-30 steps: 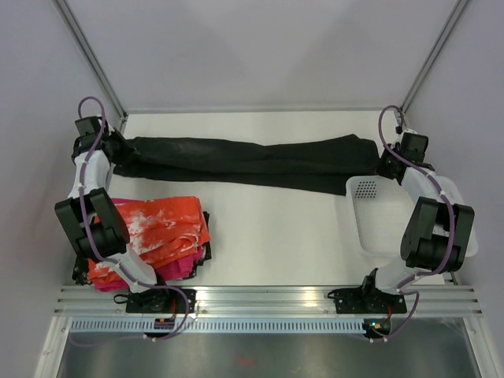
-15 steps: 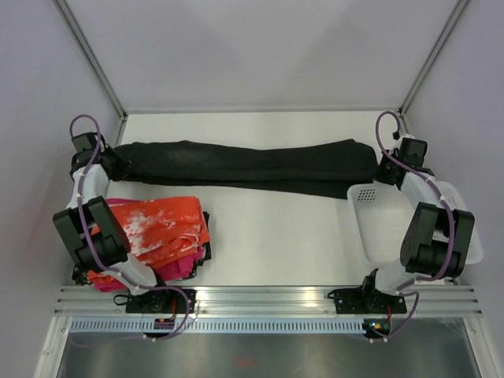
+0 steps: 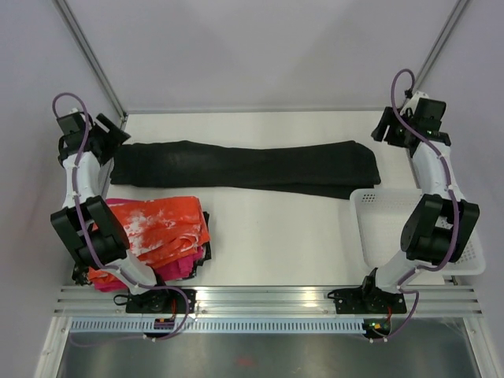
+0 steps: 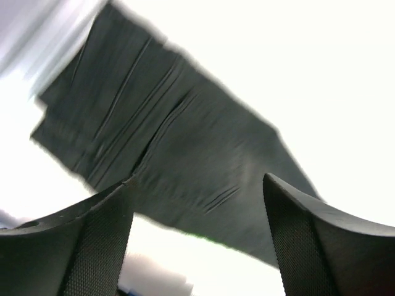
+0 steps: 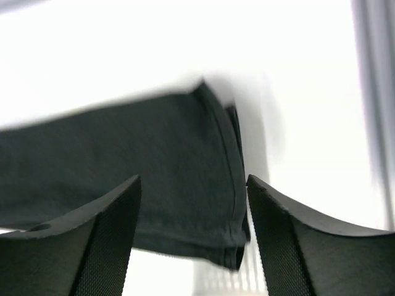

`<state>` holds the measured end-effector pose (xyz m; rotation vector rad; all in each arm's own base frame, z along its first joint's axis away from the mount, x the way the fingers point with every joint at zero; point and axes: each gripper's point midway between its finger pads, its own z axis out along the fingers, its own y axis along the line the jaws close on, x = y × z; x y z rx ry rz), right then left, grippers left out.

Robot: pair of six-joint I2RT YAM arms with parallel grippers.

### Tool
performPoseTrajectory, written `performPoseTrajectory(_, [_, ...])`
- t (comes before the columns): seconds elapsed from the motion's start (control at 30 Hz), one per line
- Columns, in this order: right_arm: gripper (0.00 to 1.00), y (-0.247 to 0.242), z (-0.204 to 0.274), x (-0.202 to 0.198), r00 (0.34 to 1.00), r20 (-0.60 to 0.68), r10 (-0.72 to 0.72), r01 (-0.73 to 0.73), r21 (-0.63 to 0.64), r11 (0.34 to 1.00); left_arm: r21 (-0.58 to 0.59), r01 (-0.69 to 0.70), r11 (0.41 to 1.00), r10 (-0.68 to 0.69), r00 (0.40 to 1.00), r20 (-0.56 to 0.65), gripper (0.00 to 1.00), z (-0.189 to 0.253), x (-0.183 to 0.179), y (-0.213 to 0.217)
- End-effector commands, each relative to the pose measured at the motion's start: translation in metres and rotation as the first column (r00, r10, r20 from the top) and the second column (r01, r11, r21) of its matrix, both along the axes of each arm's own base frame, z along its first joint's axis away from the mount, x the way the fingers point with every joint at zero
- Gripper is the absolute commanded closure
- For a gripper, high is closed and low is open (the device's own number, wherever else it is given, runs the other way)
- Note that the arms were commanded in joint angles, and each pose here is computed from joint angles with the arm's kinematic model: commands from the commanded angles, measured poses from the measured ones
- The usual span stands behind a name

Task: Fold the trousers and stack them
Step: Fold the trousers

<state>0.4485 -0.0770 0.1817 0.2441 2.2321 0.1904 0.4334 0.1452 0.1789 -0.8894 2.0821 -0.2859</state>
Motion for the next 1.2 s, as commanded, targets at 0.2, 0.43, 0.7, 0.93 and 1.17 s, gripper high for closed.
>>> performPoseTrajectory(0.2, [0.46,0.034,-0.044,0.040,0.992,-0.114,0.046,-0.037,0.075,0.997,0.092,0.115,0.989,-0.121,0.991,0.059,0.30,0.039,0.071,-0.020])
performPoseTrajectory(0.43, [0.75,0.062,-0.117,0.010,0.931,-0.358,0.071,-0.060,0.043,0.997,0.025,0.130,0.991,-0.126,0.985,-0.121,0.43,-0.024,0.082,-0.046])
performPoseTrajectory(0.7, [0.82,0.057,-0.168,-0.040,0.847,-0.531,0.014,-0.023,-0.010,1.000,-0.015,0.038,0.999,-0.041,0.945,-0.326,0.55,-0.078,0.049,-0.043])
performPoseTrajectory(0.93, [0.80,0.034,-0.185,-0.014,0.834,-0.524,-0.171,0.112,-0.143,0.983,-0.050,0.021,0.999,-0.041,0.901,-0.432,0.70,-0.113,0.049,-0.042])
performPoseTrajectory(1.17, [0.90,0.029,-0.194,0.028,0.848,-0.470,-0.247,0.210,-0.131,0.969,-0.081,0.012,0.997,-0.051,0.870,-0.491,0.91,-0.146,0.061,-0.062])
